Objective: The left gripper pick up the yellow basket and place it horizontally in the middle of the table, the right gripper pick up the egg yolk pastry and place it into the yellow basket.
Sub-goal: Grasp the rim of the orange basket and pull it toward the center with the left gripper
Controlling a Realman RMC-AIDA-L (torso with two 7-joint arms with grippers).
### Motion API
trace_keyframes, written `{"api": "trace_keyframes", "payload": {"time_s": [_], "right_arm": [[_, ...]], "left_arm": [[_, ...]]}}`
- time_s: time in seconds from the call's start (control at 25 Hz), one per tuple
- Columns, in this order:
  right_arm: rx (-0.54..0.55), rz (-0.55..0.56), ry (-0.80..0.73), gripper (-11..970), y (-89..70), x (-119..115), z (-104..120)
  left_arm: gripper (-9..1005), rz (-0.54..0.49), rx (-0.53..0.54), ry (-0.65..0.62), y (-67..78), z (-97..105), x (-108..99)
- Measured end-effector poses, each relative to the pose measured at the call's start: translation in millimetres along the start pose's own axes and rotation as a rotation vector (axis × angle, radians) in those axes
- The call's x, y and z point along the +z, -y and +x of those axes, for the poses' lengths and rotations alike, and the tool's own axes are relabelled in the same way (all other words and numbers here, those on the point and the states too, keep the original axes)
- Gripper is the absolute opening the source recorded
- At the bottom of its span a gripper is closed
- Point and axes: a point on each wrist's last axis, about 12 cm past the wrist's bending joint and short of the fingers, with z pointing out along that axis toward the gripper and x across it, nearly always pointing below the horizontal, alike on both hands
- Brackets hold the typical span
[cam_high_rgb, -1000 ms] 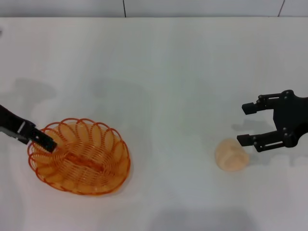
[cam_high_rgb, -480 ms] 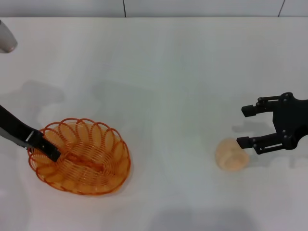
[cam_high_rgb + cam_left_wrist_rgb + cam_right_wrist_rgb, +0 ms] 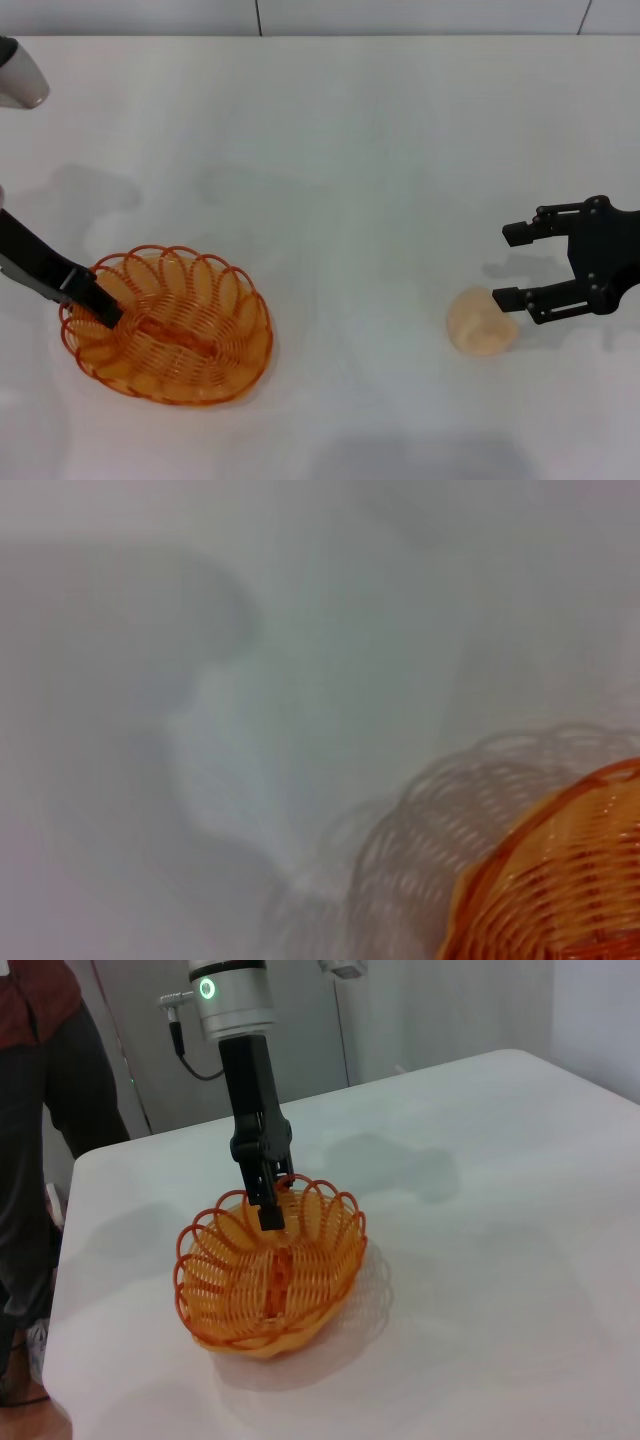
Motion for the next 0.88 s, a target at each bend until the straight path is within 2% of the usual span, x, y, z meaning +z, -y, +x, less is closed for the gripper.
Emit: {"api": "trace_keyframes", "payload": {"time_s": [0.16, 0.36, 0.56, 0.88], "right_arm": [[0.004, -0.003, -0.001, 766, -1.1, -0.4, 1.6], [0.006, -0.006, -0.002, 765, -1.9, -0.8, 2.5], [0.006, -0.008, -0.002, 763, -2.2, -0.7, 2.5], [0.007, -0.009, -0.003, 761, -2.6, -0.9, 2.9]], "left_arm": [[483, -0.003, -0.001, 0.004, -0.2, -0.5, 0.4], [433, -0.003, 0.000, 0.010, -0.2, -1.2, 0.9], [240, -0.005, 0.009, 0.020, 0.9, -3.1, 2.1], [159, 0.010, 0.019, 0.038, 2.6, -5.1, -0.2]]}}
